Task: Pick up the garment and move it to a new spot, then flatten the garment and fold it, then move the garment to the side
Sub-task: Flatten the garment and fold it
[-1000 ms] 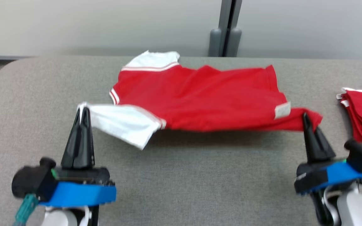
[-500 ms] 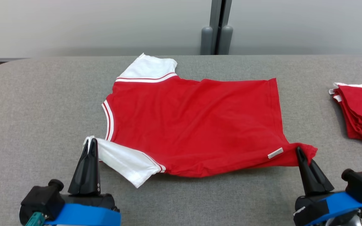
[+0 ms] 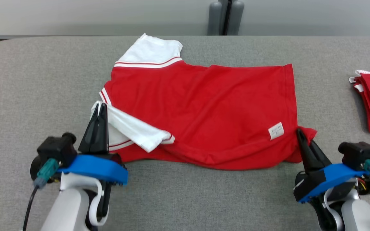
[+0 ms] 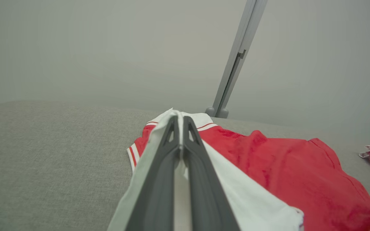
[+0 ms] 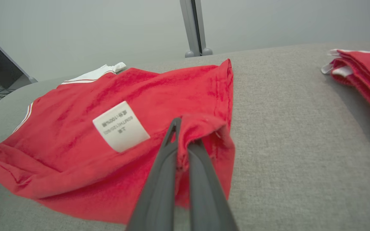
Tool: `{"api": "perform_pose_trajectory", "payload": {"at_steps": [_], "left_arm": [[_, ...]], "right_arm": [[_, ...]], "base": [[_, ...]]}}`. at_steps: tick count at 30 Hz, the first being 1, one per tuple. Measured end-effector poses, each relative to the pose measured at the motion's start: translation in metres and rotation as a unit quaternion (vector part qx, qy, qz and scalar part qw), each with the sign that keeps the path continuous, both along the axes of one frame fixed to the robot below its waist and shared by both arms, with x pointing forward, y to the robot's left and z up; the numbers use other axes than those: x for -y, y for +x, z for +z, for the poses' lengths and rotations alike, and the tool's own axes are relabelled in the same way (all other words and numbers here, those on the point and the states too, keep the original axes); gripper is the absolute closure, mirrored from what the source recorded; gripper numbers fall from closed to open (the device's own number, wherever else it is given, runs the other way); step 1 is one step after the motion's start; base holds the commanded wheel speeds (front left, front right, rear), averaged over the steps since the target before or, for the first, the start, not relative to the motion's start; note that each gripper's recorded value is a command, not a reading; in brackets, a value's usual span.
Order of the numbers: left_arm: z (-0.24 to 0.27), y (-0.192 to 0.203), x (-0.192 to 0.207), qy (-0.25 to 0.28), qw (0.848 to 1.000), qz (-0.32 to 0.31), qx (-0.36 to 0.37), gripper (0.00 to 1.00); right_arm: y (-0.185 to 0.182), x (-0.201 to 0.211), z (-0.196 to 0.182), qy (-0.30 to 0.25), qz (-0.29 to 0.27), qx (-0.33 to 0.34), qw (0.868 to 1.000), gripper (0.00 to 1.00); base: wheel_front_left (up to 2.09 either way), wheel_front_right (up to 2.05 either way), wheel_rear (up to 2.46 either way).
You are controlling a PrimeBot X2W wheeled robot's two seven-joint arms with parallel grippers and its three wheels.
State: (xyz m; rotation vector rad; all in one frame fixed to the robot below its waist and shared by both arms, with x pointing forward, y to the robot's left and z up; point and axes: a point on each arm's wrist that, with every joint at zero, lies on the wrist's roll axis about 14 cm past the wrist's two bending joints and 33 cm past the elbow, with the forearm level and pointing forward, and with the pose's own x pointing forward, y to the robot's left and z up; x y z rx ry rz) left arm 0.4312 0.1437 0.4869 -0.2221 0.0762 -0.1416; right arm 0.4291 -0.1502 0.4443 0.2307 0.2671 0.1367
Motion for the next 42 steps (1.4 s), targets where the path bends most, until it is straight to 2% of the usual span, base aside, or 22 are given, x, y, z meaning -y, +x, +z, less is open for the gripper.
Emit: {"api": "perform_pose_trajectory", "payload": {"at_steps": [8, 17, 18, 19, 20, 21, 22, 23, 24, 31, 39, 42], "left_arm": [[-0.029, 0.040, 0.000, 0.022, 0.999, -0.012, -0.034, 1.00], [-0.055, 0.057, 0.005, 0.029, 0.997, -0.018, -0.067, 1.00], [-0.059, 0.057, 0.005, 0.030, 0.997, -0.019, -0.074, 1.00], [-0.062, 0.057, 0.005, 0.030, 0.996, -0.018, -0.079, 1.00], [-0.064, 0.058, 0.005, 0.031, 0.996, -0.018, -0.083, 1.00], [-0.064, 0.059, 0.005, 0.031, 0.996, -0.018, -0.084, 0.81], [-0.065, 0.059, 0.005, 0.031, 0.996, -0.017, -0.085, 0.65], [-0.065, 0.060, 0.005, 0.032, 0.996, -0.017, -0.084, 0.38], [-0.064, 0.061, 0.004, 0.032, 0.996, -0.016, -0.083, 0.00], [-0.050, 0.069, 0.009, 0.037, 0.997, -0.027, -0.057, 0.00], [-0.028, 0.074, 0.007, 0.042, 0.998, -0.033, -0.028, 0.00], [-0.036, 0.063, -0.005, 0.055, 0.997, -0.030, -0.052, 0.00]], "right_arm": [[0.025, 0.008, -0.022, -0.013, -0.009, -0.036, 0.999, 1.00], [0.035, 0.008, -0.045, -0.023, -0.002, -0.078, 0.997, 1.00], [0.034, 0.008, -0.049, -0.024, 0.000, -0.087, 0.996, 0.80], [0.033, 0.008, -0.052, -0.025, 0.000, -0.092, 0.995, 0.49], [0.034, 0.008, -0.054, -0.025, -0.001, -0.094, 0.995, 0.23], [0.036, 0.009, -0.053, -0.025, -0.002, -0.091, 0.996, 0.00], [0.038, 0.010, -0.051, -0.027, -0.003, -0.087, 0.996, 0.00], [0.040, 0.011, -0.048, -0.027, -0.005, -0.080, 0.996, 0.00], [0.040, 0.011, -0.047, -0.027, -0.006, -0.078, 0.997, 0.00], [0.042, 0.023, -0.024, -0.032, -0.023, -0.042, 0.998, 0.00], [0.022, 0.042, -0.001, -0.062, -0.035, -0.026, 0.997, 0.00], [0.013, 0.045, 0.008, -0.081, -0.028, -0.026, 0.996, 0.00]], "base": [[0.00, 0.00, 0.00], [0.00, 0.00, 0.00], [0.00, 0.00, 0.00], [0.00, 0.00, 0.00], [0.00, 0.00, 0.00], [0.00, 0.00, 0.00], [0.00, 0.00, 0.00], [0.00, 0.00, 0.00], [0.00, 0.00, 0.00], [0.00, 0.00, 0.00], [0.00, 0.00, 0.00], [0.00, 0.00, 0.00]]}}
